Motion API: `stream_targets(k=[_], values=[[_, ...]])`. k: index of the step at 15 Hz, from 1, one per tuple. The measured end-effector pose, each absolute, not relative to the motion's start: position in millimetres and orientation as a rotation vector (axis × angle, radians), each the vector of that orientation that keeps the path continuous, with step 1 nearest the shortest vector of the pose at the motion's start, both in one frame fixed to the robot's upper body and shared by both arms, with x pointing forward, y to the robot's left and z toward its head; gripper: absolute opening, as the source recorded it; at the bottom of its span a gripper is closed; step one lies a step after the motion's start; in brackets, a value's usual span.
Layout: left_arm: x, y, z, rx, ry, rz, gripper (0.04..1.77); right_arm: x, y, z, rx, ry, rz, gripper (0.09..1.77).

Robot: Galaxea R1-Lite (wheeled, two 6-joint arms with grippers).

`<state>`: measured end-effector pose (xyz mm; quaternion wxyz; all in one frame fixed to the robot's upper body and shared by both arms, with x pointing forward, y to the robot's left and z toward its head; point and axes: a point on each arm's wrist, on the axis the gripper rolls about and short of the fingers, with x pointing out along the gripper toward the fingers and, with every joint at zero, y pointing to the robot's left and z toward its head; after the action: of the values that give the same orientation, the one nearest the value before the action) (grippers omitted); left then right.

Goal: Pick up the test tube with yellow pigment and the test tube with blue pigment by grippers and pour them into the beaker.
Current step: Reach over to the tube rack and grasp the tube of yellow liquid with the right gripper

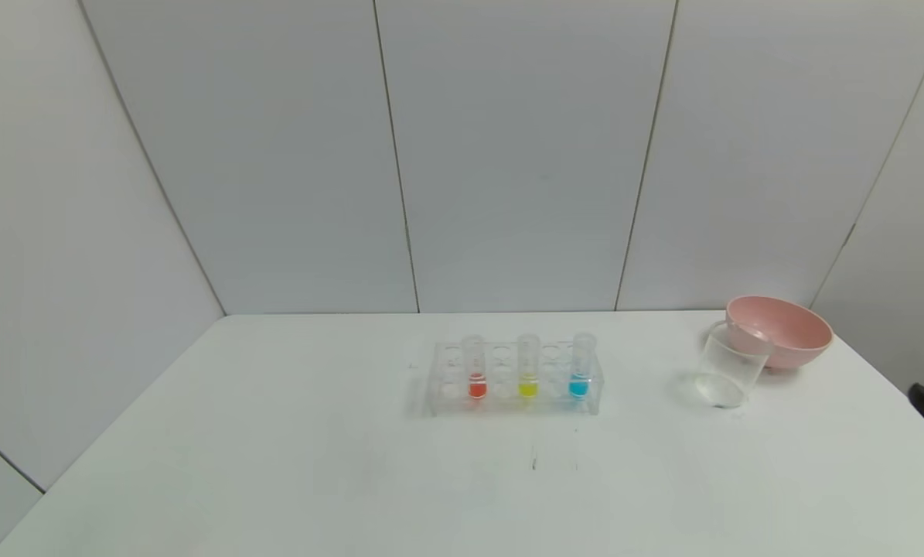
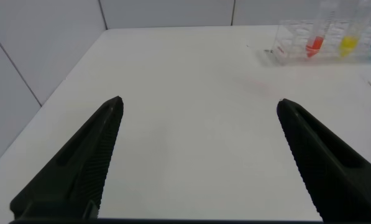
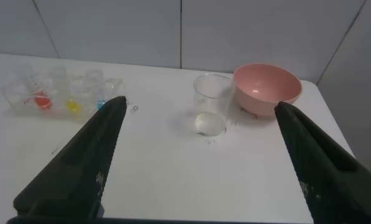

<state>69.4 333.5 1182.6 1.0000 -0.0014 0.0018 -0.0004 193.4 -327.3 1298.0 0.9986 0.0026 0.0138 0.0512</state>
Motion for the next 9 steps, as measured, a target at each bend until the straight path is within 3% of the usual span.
stream_targets(k=[4, 9], values=[[69.4, 333.5, 1182.6, -0.003, 0.004, 0.000, 1.76, 229.9, -312.5, 1283.1, 0.026, 0.166, 0.046, 1.71], [69.4, 333.5, 1182.6, -0.003, 0.004, 0.000, 1.76, 241.0, -255.6, 1277.4, 0.063, 0.217, 0.024, 1.71]])
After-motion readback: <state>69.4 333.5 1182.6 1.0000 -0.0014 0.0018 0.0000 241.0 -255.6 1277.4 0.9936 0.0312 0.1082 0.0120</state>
